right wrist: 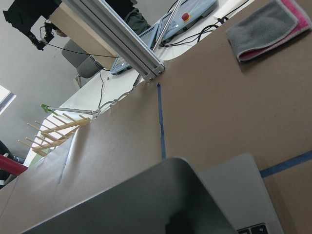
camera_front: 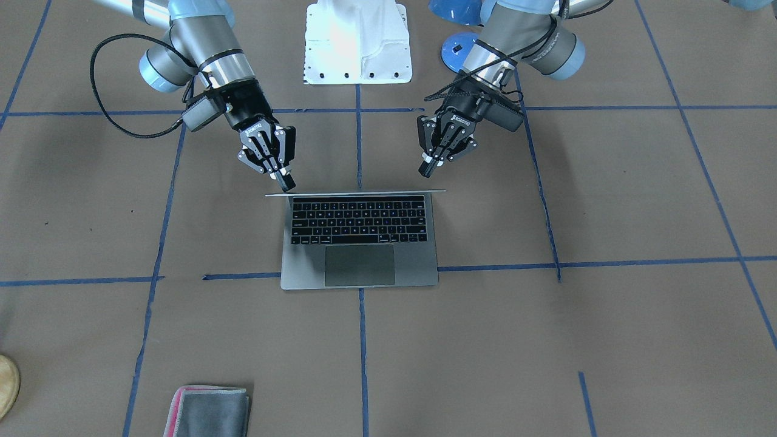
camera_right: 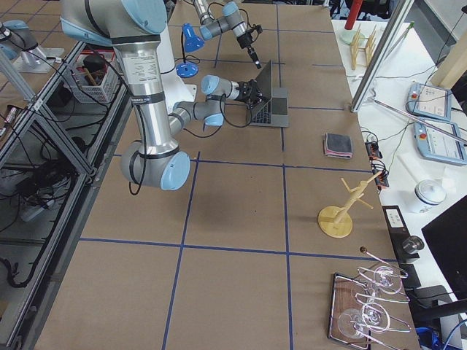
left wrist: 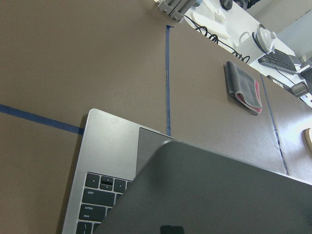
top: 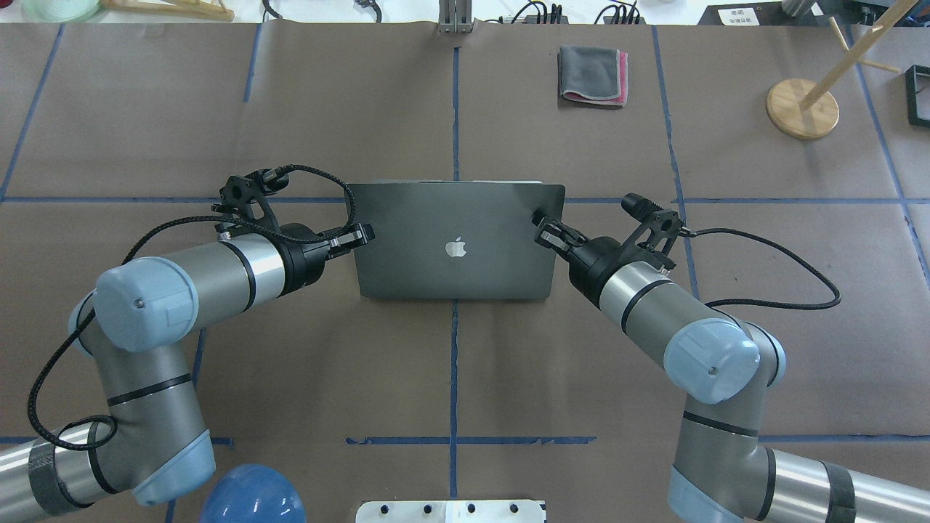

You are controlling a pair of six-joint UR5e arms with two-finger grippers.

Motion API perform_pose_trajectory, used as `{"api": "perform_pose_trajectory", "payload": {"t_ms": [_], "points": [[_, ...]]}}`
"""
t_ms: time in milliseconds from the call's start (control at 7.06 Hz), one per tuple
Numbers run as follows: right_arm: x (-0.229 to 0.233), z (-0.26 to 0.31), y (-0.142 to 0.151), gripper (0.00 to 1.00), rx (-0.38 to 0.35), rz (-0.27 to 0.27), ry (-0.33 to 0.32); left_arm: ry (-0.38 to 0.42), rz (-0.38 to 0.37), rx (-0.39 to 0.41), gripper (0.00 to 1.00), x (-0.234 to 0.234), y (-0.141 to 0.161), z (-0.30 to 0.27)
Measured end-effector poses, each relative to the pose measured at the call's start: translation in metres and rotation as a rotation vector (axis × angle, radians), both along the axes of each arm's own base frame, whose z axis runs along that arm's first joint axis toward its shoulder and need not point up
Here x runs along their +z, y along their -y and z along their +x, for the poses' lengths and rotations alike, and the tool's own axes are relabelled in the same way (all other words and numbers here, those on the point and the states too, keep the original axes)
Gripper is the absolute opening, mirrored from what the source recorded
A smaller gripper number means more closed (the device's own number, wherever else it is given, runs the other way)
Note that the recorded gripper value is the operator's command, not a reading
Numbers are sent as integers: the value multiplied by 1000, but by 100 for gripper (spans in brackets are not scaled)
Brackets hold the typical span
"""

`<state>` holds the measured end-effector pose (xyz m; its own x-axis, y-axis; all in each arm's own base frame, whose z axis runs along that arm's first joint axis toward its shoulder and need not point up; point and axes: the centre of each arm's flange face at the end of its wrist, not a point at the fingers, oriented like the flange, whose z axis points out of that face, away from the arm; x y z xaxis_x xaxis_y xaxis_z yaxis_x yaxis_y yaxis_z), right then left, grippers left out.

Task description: Close laptop

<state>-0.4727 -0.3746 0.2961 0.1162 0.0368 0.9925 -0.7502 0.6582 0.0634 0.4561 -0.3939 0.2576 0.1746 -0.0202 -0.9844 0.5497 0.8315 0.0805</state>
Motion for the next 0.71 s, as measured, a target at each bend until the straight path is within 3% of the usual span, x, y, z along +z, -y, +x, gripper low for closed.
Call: {"api": "perform_pose_trajectory", "payload": {"t_ms": [708], "points": [[16,-20,22,0,-5,-23,-44,59,-27,-42,0,15,45,27]]}}
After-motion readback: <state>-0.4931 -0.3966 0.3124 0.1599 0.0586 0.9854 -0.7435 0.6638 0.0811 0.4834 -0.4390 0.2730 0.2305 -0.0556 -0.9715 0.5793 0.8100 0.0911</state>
